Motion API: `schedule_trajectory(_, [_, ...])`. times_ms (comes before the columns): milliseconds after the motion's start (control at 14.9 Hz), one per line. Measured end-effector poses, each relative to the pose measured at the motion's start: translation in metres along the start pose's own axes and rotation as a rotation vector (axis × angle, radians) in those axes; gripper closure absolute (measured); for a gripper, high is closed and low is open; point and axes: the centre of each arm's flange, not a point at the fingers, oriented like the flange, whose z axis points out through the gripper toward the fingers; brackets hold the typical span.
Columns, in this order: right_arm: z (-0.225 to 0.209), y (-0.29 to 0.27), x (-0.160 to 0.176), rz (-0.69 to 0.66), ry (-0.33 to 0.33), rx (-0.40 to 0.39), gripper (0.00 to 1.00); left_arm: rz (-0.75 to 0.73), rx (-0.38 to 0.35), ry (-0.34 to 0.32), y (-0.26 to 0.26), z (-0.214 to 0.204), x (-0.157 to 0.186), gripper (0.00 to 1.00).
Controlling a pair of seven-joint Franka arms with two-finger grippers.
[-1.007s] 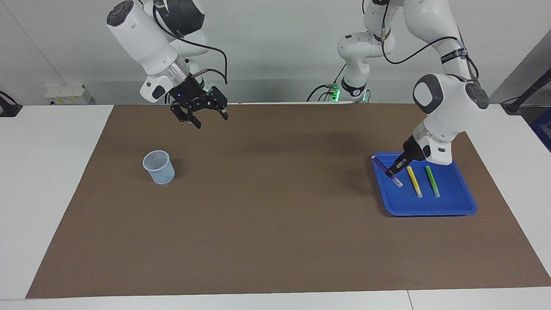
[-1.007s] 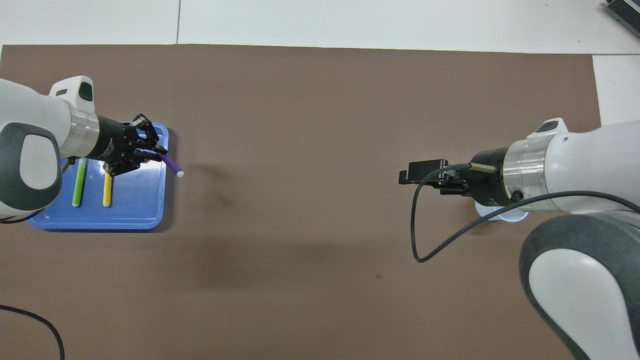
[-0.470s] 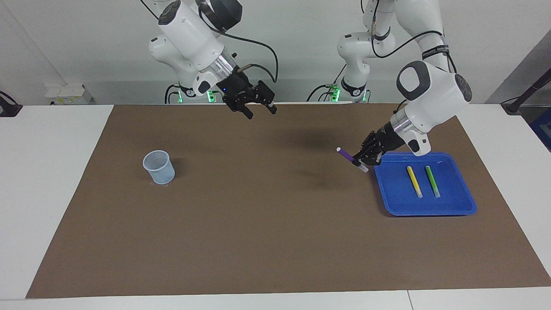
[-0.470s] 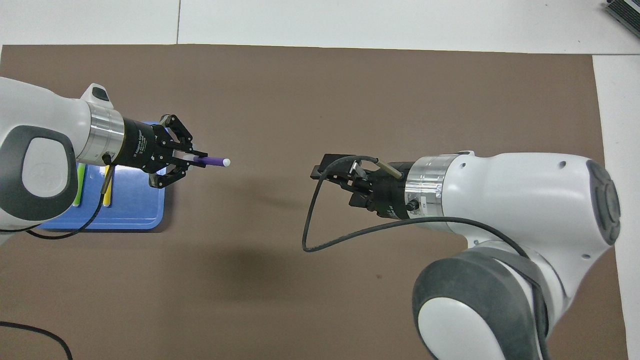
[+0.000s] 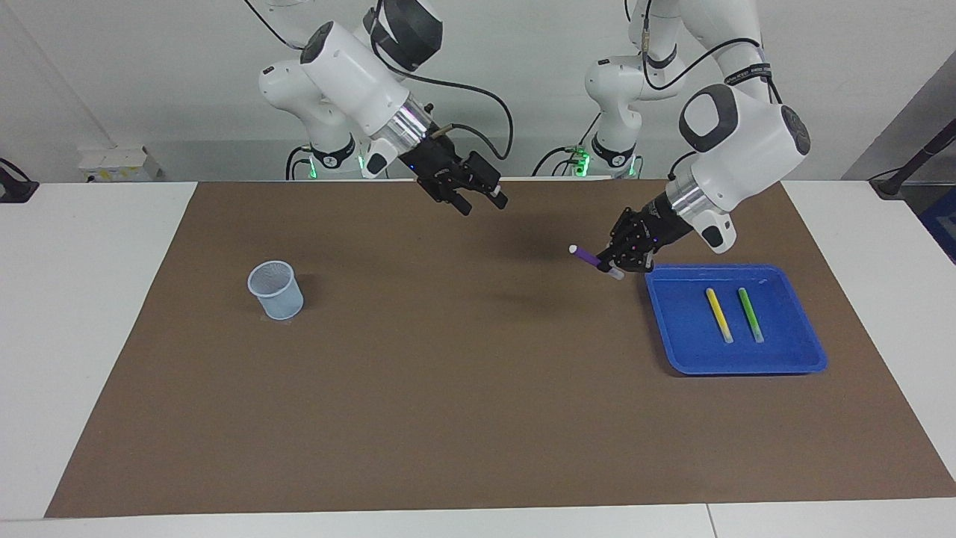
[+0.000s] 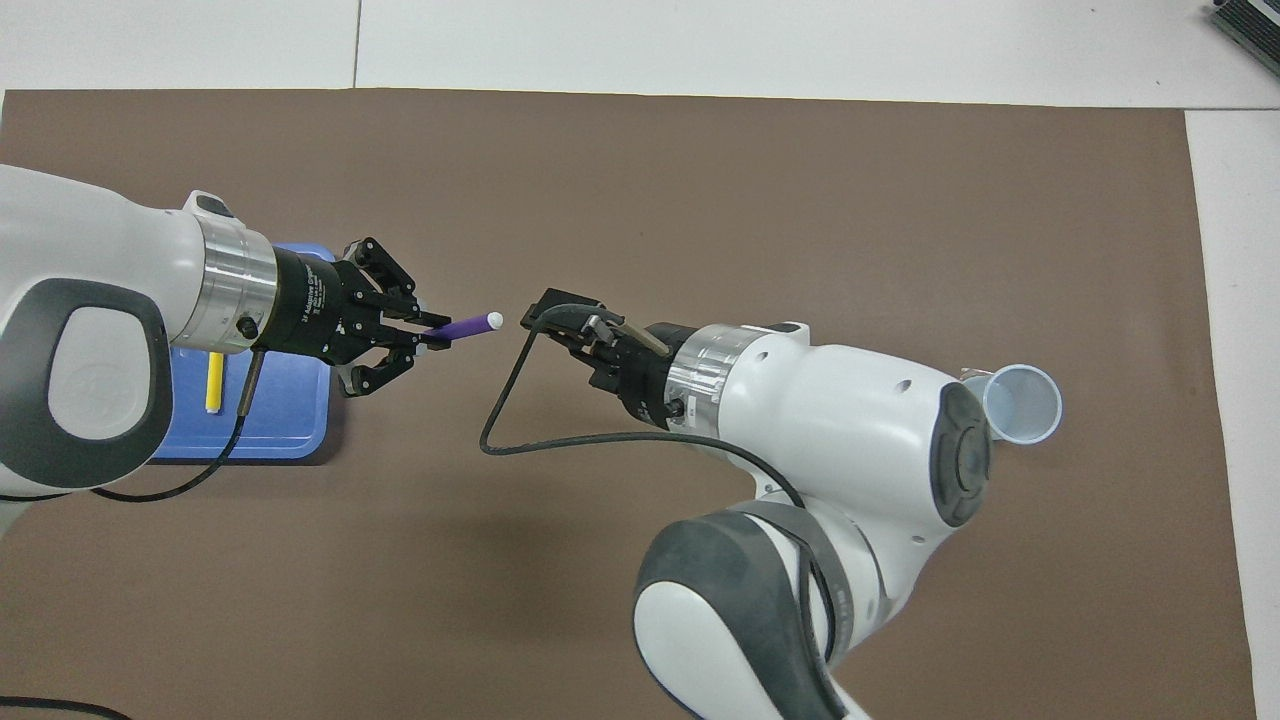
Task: Transfer and insert pens with both arms
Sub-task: 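Lift the purple pen with the left gripper while the right gripper approaches, then grasp the purple pen tip with the right gripper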
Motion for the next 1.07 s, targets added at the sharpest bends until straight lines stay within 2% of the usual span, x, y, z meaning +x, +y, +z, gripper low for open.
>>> schedule_trajectory(201, [0.009, -0.011, 0.003, -0.007, 0.003, 0.012, 0.00, -0.009, 0.001, -0.007, -0.007, -0.001, -0.002, 0.84])
schedule_trajectory(269, [0.008, -0.016, 0.003, -0.006, 0.004, 0.020, 0.07, -0.008, 0.002, -0.008, -0.009, -0.001, -0.002, 0.84])
schedule_trajectory(336, [0.006, -0.020, 0.001, 0.000, 0.002, 0.028, 0.10, -0.007, 0.003, -0.008, -0.010, -0.001, -0.003, 0.84])
schedule_trajectory(671, [0.010, -0.030, -0.016, -0.005, -0.010, 0.041, 0.10, 0.008, 0.020, -0.008, -0.016, 0.003, -0.012, 0.84])
schedule_trajectory(738, [0.014, -0.030, -0.021, -0.009, -0.017, 0.036, 0.19, 0.013, 0.023, -0.008, -0.017, 0.004, -0.014, 0.84])
schedule_trajectory(873, [0.022, -0.028, -0.028, -0.016, -0.026, 0.028, 0.20, 0.016, 0.027, -0.008, -0.018, 0.006, -0.016, 0.84])
schedule_trajectory(1007, [0.026, -0.027, -0.028, -0.016, -0.028, 0.023, 0.30, 0.016, 0.027, -0.008, -0.018, 0.005, -0.016, 0.84])
schedule_trajectory(1074, [0.026, -0.026, -0.028, -0.015, -0.027, 0.022, 0.30, 0.017, 0.027, -0.008, -0.018, 0.005, -0.017, 0.84])
